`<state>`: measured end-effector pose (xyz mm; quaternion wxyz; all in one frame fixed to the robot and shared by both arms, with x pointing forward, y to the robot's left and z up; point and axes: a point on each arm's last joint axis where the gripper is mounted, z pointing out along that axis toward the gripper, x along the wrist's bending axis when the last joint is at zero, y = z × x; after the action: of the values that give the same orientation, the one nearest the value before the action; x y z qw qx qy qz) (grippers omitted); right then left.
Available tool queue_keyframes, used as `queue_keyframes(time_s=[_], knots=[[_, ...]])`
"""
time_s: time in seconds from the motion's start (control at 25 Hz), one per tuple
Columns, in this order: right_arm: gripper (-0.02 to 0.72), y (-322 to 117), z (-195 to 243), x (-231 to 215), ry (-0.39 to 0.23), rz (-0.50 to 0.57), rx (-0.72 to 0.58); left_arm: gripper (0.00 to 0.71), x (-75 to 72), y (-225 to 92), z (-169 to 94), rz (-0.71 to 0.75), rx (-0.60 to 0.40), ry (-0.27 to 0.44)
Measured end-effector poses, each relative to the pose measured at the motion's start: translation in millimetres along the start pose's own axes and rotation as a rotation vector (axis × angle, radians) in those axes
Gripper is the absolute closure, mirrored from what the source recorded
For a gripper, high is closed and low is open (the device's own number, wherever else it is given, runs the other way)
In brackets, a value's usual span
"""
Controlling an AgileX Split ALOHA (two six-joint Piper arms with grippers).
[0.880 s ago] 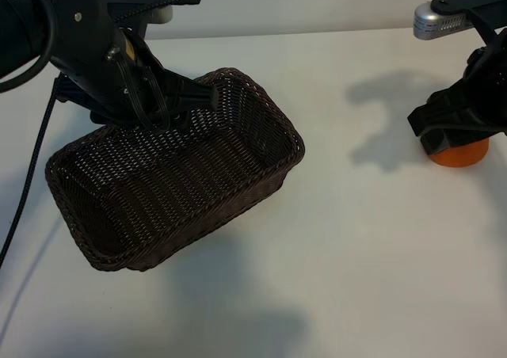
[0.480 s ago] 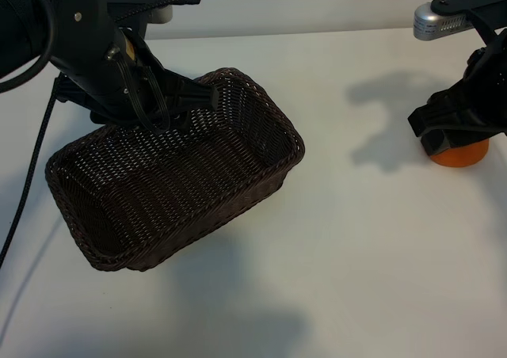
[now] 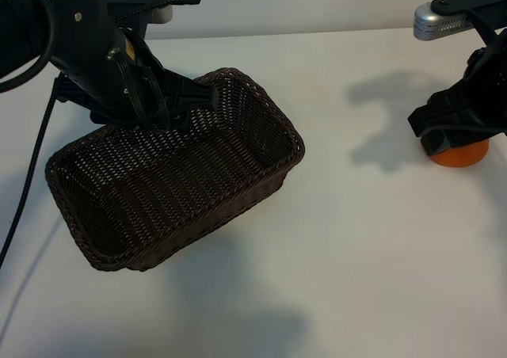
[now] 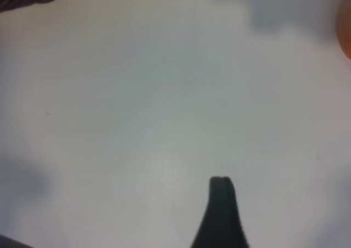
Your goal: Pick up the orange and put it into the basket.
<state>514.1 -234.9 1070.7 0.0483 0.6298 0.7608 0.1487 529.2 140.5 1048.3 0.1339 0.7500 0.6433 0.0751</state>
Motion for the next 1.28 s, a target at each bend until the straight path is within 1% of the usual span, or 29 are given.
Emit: queue_keyframes(time_s=[0.44,0.56,0.72,0.84,0.96,1.04,1.16,1.28], knots=[[0.167,0.0,0.0,0.0,0.000,0.000,0.000,0.154,-1.1,3.3,-2.4,-0.010,-0.045,-0.017],[0.167,0.1,0.0,0.0,0.000,0.000,-0.001,0.154,2.2,1.0,-9.0,-0.056,-0.045,0.005],[0.167,0.1,0.0,0.0,0.000,-0.002,-0.001,0.154,13.9,-6.1,-29.4,-0.127,-0.060,0.087],[0.167,0.1,0.0,0.0,0.000,-0.011,-0.001,0.154,25.2,-22.4,-45.7,-0.167,-0.074,0.129],[0.167,0.1,0.0,0.0,0.000,-0.019,-0.001,0.154,37.4,-48.9,-54.7,-0.230,-0.084,0.144],[0.167,0.1,0.0,0.0,0.000,-0.022,-0.001,0.154,45.1,-68.6,-59.0,-0.274,-0.092,0.141],[0.167,0.1,0.0,0.0,0.000,-0.022,-0.001,0.154,57.9,-96.8,-55.9,-0.356,-0.098,0.167],[0.167,0.1,0.0,0.0,0.000,-0.022,-0.001,0.154,71.4,-118.5,-47.7,-0.456,-0.115,0.232]])
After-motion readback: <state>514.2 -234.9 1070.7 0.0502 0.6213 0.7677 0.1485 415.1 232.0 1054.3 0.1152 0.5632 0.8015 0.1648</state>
